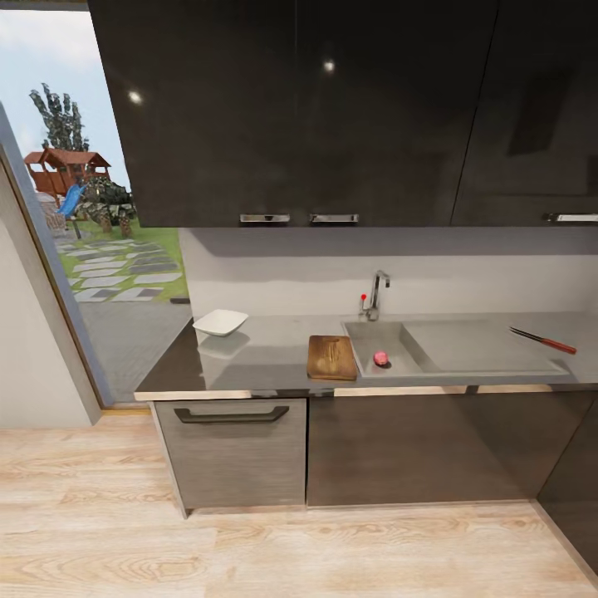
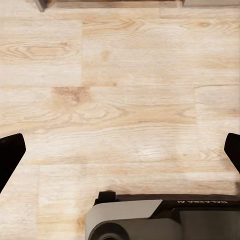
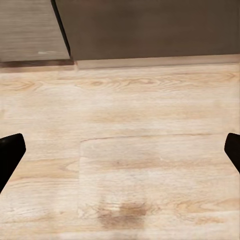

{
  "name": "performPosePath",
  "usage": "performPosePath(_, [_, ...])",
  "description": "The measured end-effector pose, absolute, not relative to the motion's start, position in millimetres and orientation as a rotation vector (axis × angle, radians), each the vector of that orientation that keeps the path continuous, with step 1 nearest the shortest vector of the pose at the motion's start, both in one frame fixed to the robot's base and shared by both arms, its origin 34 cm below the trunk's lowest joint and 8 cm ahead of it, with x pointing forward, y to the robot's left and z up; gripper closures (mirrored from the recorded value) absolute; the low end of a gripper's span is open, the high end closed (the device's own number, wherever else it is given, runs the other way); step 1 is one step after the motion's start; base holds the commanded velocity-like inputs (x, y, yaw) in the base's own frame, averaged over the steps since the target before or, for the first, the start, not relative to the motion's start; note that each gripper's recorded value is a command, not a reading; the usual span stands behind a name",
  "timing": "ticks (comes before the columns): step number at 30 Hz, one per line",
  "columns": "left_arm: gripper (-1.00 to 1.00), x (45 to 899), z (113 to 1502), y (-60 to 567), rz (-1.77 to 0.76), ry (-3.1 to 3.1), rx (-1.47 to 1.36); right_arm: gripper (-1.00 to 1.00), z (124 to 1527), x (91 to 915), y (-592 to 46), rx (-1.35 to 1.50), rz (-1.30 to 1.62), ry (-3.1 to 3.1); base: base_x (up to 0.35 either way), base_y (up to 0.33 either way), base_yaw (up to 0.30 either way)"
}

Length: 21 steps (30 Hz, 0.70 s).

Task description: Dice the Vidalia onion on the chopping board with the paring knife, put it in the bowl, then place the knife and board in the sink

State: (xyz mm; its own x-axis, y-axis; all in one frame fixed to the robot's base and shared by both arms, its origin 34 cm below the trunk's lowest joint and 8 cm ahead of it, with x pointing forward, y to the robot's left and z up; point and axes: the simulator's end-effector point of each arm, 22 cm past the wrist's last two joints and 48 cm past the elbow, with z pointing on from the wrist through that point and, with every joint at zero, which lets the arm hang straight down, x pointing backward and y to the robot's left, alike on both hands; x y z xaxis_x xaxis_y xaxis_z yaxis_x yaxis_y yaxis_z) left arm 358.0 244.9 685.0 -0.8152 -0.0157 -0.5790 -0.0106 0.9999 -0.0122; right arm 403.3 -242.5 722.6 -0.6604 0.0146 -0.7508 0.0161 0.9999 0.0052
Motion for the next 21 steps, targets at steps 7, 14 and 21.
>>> performPosePath(7, [-1.00, 358.0, 685.0, 245.5, -0.010, 2.524, -0.013, -1.00, 722.5, 403.2, -243.5, 0.024, -0.006, 2.294, 0.000, 0.000, 0.000])
performPosePath(14, [-1.00, 358.0, 685.1, 246.6, -0.009, 2.523, -0.012, -1.00, 752.0, 436.7, -274.8, 0.107, -0.162, 2.217, 0.000, 0.000, 0.000])
performPosePath(21, [-1.00, 358.0, 685.1, 246.7, -0.009, 2.523, -0.012, -1.00, 797.7, 479.7, -294.4, 0.170, -0.265, 2.183, 0.000, 0.000, 0.000])
